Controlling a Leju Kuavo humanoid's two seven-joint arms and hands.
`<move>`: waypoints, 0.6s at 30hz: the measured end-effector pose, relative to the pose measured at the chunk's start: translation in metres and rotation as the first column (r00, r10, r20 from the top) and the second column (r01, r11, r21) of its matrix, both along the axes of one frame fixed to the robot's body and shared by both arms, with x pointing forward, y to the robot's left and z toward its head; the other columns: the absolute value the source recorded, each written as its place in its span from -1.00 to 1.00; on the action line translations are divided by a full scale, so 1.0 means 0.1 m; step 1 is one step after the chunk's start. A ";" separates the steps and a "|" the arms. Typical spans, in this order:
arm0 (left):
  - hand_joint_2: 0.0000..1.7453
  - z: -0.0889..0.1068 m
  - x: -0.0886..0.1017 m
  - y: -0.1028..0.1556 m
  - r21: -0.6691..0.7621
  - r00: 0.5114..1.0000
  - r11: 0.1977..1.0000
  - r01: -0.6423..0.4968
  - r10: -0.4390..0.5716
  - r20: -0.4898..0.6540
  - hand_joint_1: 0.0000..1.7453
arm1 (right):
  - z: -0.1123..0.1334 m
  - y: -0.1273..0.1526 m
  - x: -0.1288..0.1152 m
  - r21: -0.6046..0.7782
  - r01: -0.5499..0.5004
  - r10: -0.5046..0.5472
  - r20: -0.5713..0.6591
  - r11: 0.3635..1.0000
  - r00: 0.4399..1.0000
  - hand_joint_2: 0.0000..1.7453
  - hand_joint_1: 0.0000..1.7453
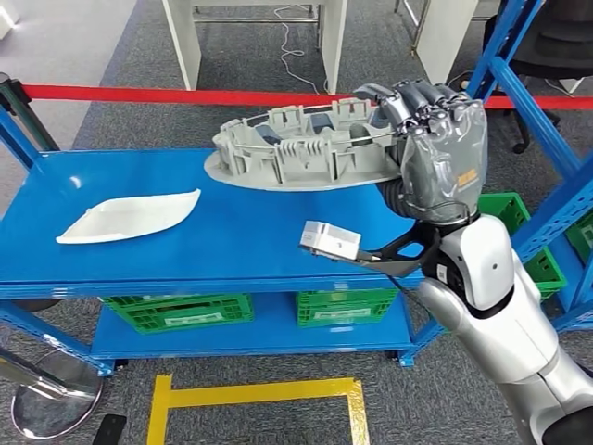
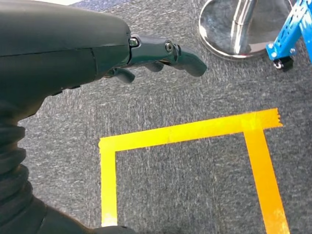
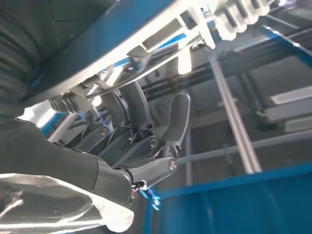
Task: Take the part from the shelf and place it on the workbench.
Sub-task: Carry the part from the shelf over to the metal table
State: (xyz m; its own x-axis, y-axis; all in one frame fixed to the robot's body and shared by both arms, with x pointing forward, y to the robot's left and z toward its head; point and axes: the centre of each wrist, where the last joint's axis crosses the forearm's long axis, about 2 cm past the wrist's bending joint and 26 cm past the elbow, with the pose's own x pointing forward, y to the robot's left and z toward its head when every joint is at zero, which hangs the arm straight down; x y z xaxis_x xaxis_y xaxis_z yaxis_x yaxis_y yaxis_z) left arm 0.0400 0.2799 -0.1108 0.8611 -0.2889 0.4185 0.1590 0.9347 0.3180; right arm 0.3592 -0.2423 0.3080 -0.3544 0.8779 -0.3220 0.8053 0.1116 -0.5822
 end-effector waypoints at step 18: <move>1.00 0.00 0.02 -0.04 0.007 1.000 1.000 -0.008 0.008 0.002 -1.00 | 0.11 0.50 -0.07 0.008 -0.159 0.159 -0.013 0.987 0.987 1.00 1.00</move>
